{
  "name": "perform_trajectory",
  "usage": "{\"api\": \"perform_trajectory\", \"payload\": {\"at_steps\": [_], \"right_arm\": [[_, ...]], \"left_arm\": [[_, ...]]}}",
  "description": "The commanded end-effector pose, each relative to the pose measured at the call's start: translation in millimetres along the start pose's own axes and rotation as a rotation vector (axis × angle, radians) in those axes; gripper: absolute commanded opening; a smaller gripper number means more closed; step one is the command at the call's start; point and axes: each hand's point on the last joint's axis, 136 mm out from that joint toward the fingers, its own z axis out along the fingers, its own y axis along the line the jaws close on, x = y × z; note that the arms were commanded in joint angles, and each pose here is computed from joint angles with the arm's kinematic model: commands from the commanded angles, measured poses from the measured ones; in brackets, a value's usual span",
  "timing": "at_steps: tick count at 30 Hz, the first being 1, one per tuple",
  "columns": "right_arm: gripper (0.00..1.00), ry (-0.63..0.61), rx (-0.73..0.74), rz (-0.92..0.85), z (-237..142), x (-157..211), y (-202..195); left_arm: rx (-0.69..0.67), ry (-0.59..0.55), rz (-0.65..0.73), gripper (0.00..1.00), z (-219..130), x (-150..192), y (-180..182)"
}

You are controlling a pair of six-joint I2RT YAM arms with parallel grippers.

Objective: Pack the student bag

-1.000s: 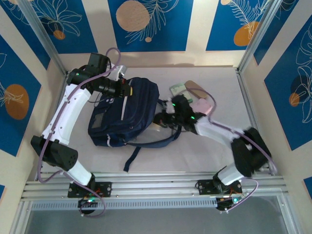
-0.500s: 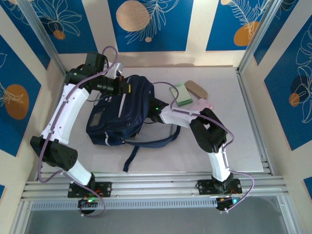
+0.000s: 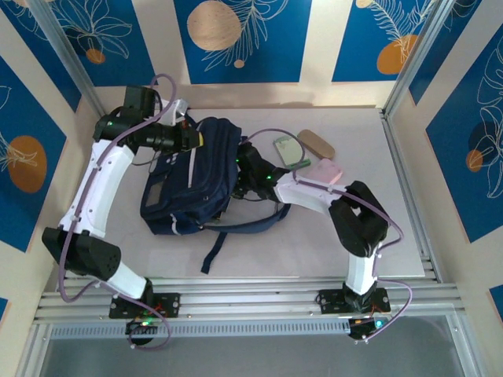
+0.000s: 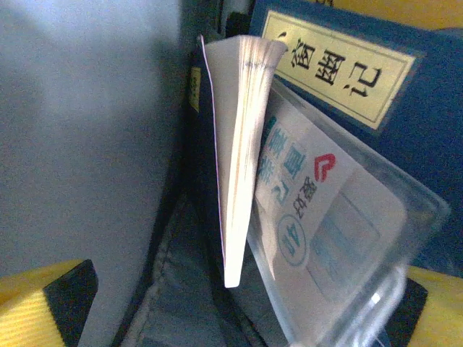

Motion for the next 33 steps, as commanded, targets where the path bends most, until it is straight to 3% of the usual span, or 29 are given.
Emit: {"api": "perform_trajectory", "payload": {"at_steps": [1, 10, 17, 20, 29, 31, 33], "right_arm": [[1.00, -0.053, -0.014, -0.045, -24.5, -10.0, 6.9], [0.98, -0.160, 0.067, -0.058, -83.8, -14.1, -8.8], [0.96, -0.281, 0.363, 0.001, -157.0, -23.1, -59.1], [0.97, -0.319, 0.526, 0.056, -187.7, -25.1, -91.7], [1.00, -0.307, 0.960, 0.381, -244.0, -20.7, -187.2], [1.00, -0.272, 0.987, 0.460, -242.7, -17.7, -201.1], [0.99, -0.241, 1.002, 0.521, -237.0, -15.3, -213.6]], "left_arm": [[0.118, -0.165, 0.121, 0.00, -40.5, -23.6, -39.9], [-0.019, -0.204, 0.107, 0.00, -48.3, -16.6, -8.5], [-0.533, -0.252, -0.039, 0.00, -44.6, 15.5, 111.9], [-0.610, -0.285, -0.066, 0.00, -43.8, 21.8, 134.0], [-0.279, -0.122, -0.108, 0.00, 49.0, 26.9, 110.9], [-0.254, -0.090, -0.073, 0.07, 65.7, 31.5, 101.3], [-0.212, -0.047, -0.052, 0.23, 79.9, 38.2, 89.5]]}}
